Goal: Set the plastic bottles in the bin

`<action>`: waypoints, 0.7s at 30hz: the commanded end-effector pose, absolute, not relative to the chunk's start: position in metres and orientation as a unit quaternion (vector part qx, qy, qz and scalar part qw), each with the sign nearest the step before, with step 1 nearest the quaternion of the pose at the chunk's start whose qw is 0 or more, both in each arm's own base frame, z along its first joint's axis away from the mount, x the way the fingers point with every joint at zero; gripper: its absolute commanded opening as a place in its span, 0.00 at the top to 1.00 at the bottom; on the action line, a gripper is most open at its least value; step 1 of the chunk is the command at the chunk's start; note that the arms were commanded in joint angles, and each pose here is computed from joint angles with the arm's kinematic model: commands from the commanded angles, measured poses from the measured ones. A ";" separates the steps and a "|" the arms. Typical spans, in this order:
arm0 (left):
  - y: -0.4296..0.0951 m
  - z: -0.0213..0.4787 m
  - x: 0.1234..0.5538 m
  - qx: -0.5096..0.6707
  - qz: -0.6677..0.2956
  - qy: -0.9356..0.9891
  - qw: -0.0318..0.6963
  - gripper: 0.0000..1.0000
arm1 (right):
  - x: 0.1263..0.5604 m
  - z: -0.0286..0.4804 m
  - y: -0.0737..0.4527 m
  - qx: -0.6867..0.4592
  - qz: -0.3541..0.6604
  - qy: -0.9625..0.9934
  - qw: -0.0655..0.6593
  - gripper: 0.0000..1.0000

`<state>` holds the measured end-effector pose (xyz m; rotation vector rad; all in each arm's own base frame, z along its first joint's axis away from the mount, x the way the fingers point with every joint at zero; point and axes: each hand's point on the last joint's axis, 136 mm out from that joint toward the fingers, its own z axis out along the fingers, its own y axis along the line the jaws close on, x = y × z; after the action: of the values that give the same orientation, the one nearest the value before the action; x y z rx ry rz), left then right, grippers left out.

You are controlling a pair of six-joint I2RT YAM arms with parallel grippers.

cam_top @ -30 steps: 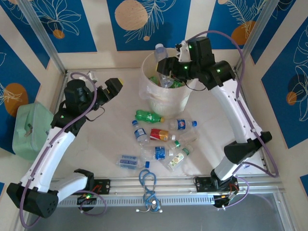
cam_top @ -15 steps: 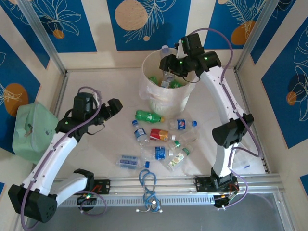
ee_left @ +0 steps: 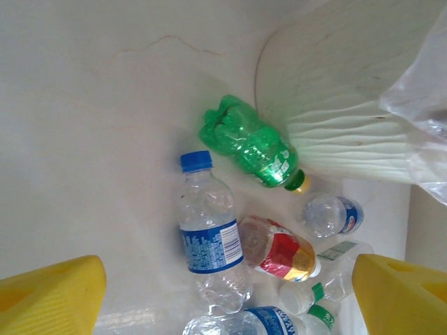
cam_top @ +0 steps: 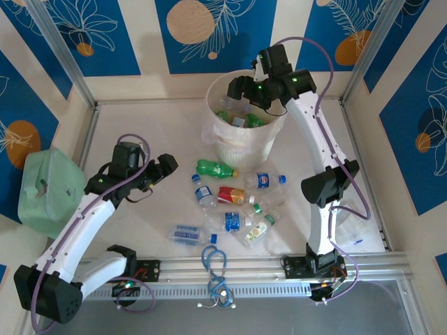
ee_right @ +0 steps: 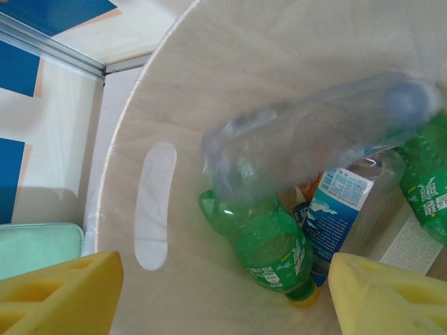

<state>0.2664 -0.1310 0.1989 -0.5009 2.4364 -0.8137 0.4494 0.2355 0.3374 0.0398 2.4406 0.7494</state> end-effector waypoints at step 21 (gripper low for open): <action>-0.089 0.148 0.159 -0.307 -0.192 0.927 0.101 0.18 | 0.321 0.393 0.247 -0.042 0.296 0.888 0.349 0.23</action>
<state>0.1925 -0.1015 0.1664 -0.7440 2.6411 -0.6661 0.3288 0.2483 0.3956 -0.1371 2.3250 0.7635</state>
